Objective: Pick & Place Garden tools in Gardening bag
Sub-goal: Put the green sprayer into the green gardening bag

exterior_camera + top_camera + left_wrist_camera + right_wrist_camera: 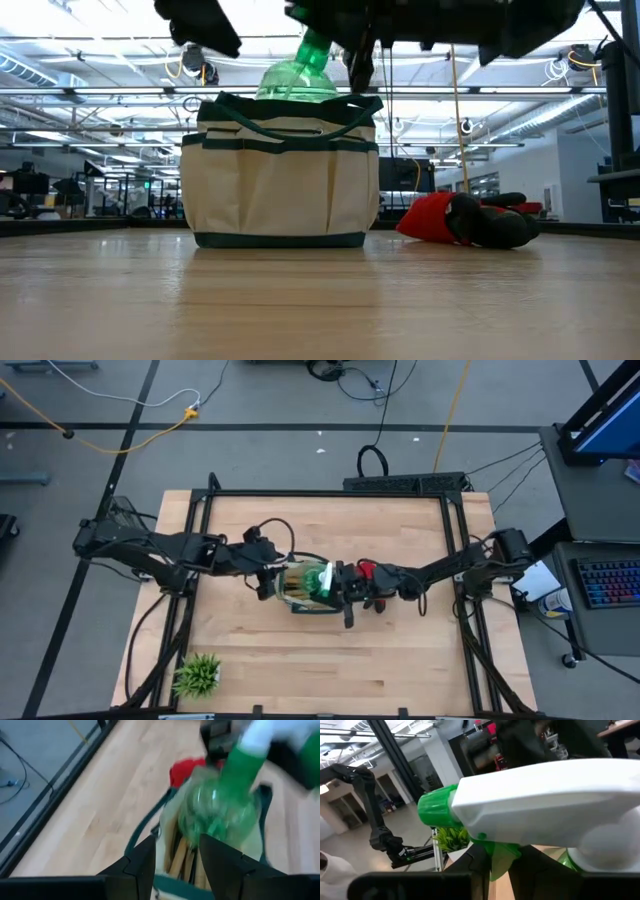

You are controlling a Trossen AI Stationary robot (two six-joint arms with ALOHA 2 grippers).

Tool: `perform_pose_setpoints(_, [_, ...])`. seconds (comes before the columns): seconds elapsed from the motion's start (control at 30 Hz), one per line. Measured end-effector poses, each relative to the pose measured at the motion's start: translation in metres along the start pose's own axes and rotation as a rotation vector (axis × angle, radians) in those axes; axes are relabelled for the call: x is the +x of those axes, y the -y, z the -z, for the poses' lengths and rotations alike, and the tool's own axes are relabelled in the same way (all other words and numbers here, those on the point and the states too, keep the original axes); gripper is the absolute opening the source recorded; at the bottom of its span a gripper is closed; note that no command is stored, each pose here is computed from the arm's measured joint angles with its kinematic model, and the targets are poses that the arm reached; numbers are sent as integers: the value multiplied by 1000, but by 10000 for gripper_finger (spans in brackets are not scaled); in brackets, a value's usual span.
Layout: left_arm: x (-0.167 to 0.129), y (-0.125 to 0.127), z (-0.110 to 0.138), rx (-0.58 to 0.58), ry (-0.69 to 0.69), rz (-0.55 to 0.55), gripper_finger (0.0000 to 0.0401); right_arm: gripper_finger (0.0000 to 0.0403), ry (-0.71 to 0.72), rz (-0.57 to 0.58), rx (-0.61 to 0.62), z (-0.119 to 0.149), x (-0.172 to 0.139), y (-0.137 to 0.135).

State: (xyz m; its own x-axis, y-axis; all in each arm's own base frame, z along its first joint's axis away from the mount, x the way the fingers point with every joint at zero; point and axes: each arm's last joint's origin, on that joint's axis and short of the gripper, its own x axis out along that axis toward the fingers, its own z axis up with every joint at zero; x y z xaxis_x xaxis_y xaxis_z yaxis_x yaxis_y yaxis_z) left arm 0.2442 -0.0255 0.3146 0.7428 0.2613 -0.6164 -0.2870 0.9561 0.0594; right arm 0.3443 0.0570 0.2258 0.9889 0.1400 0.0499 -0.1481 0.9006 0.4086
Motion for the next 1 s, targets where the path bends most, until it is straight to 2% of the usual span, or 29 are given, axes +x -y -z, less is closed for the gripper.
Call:
perform_pose_setpoints(0.3, [-4, -1, -1, -8, 14, 4, 159, 39, -11, 37, 34, 16, 19, 18])
perform_pose_setpoints(0.6, [-4, -2, 0, -5, 7, 2, 159, 39, -24, 1, 38, 22, 52, 28])
perform_pose_setpoints(1.0, [-4, -2, 0, 1, 4, 1, 159, 40, -29, 13, 40, 27, 57, 33])
